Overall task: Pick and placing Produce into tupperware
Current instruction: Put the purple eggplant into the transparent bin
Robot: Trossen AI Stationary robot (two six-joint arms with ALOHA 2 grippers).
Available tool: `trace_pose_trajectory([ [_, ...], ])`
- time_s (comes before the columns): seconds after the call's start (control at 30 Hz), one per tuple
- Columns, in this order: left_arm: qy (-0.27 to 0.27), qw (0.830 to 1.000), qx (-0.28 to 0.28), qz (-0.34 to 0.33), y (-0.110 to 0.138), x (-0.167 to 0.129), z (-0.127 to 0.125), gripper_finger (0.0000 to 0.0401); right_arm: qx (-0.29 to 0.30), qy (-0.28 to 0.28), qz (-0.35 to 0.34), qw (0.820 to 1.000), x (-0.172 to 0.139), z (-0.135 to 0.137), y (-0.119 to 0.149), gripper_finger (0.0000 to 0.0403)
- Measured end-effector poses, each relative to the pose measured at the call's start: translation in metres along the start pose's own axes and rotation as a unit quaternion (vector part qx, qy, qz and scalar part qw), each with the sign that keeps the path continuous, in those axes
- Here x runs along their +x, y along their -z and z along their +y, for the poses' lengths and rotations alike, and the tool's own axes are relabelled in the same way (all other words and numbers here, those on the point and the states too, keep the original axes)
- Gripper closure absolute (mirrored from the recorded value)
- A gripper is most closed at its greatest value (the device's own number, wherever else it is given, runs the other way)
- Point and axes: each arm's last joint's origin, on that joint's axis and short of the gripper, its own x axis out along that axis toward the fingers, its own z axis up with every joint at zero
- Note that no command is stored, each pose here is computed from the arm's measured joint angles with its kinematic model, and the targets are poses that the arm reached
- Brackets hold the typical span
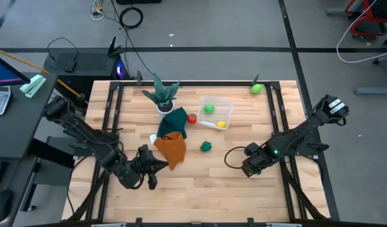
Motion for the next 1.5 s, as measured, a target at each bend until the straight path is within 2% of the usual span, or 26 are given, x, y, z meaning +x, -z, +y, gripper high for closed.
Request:
trace_pose_trajectory([
  [0.17,-0.02,1.0,0.004,0.003,0.004,0.007,0.01,0.0358,0.008,0.0,0.002,1.0,0.0,0.0,0.0,0.0199],
  [0.3,-0.019,1.0,0.006,0.01,0.002,0.009,0.012,0.0352,0.01,0.0,0.004,1.0,0.0,0.0,0.0,0.0196],
  [0.57,-0.024,1.0,0.015,0.009,0.001,0.012,0.014,0.0369,0.013,0.0,-0.001,1.0,0.001,0.0,-0.001,0.0178],
  [0.77,-0.025,1.0,0.014,0.009,0.001,0.012,0.014,0.0381,0.038,-0.006,-0.001,0.999,0.012,-0.005,-0.002,0.017],
  [1.23,-0.025,1.0,0.012,0.009,0.001,0.012,0.014,0.0374,0.045,-0.004,-0.013,0.999,0.014,-0.007,-0.003,0.0175],
  [1.5,-0.025,1.0,0.013,0.009,0.001,0.012,0.014,0.0387,0.053,-0.007,-0.017,0.998,0.013,-0.007,-0.011,0.0176],
])
